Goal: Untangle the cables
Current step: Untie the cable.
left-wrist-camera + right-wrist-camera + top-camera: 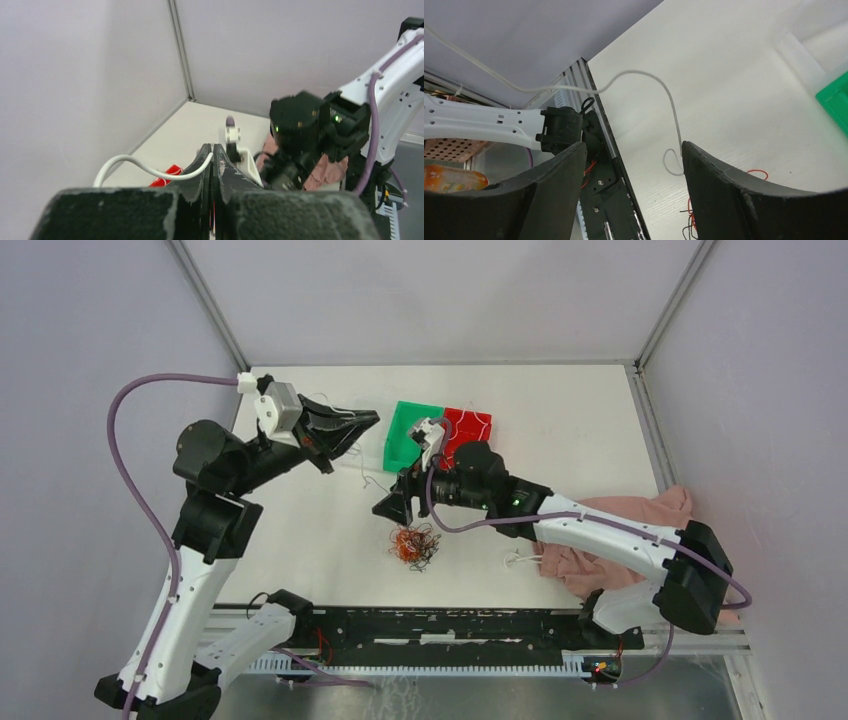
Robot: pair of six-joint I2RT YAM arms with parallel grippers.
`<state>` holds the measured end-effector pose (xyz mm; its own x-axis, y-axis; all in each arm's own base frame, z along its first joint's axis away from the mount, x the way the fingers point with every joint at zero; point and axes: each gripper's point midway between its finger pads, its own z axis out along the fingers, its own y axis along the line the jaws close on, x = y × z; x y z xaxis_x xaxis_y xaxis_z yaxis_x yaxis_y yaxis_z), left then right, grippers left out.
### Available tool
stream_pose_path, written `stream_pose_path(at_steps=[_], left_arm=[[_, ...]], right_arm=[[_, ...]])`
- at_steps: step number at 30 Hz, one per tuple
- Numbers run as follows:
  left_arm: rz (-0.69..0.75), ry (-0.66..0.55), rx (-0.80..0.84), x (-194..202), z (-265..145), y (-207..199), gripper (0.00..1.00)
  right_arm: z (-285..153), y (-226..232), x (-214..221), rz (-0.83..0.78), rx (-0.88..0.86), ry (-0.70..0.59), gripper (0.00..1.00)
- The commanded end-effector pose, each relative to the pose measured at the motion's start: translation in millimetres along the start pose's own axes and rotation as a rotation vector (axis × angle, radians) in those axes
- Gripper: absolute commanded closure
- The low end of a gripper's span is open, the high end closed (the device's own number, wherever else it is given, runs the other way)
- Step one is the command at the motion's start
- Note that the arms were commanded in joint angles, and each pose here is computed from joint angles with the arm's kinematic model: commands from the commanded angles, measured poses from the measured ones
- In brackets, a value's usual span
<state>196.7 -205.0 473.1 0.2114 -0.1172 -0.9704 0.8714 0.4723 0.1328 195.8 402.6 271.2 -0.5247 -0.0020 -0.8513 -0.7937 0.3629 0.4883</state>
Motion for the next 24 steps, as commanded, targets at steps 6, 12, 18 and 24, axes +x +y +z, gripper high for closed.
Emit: stream_pose_path(at_steps=[6, 12, 18, 24], left_arm=[[0.166, -0.125, 0.007, -68.3, 6.1, 3.9, 0.97], [0.279, -0.23, -0.023, -122.2, 7.8, 9.5, 0.97], [0.43, -0.362, -0.097, -189.0, 6.5, 20.4, 0.97], [0.578, -0.53, -0.208, -268.1, -5.7, 28.4, 0.97]], right_arm=[[46.1, -5.9, -1.3, -0.062, 0.047, -0.055, 0.33], [52.8, -29.4, 27.4, -0.035, 0.104, -0.041, 0.29], [56.6, -39.4, 41.7, -0.01, 0.132, -0.026, 0.29], [63.1, -46.2, 60.1, 0.007, 0.141, -0.011, 0.29]])
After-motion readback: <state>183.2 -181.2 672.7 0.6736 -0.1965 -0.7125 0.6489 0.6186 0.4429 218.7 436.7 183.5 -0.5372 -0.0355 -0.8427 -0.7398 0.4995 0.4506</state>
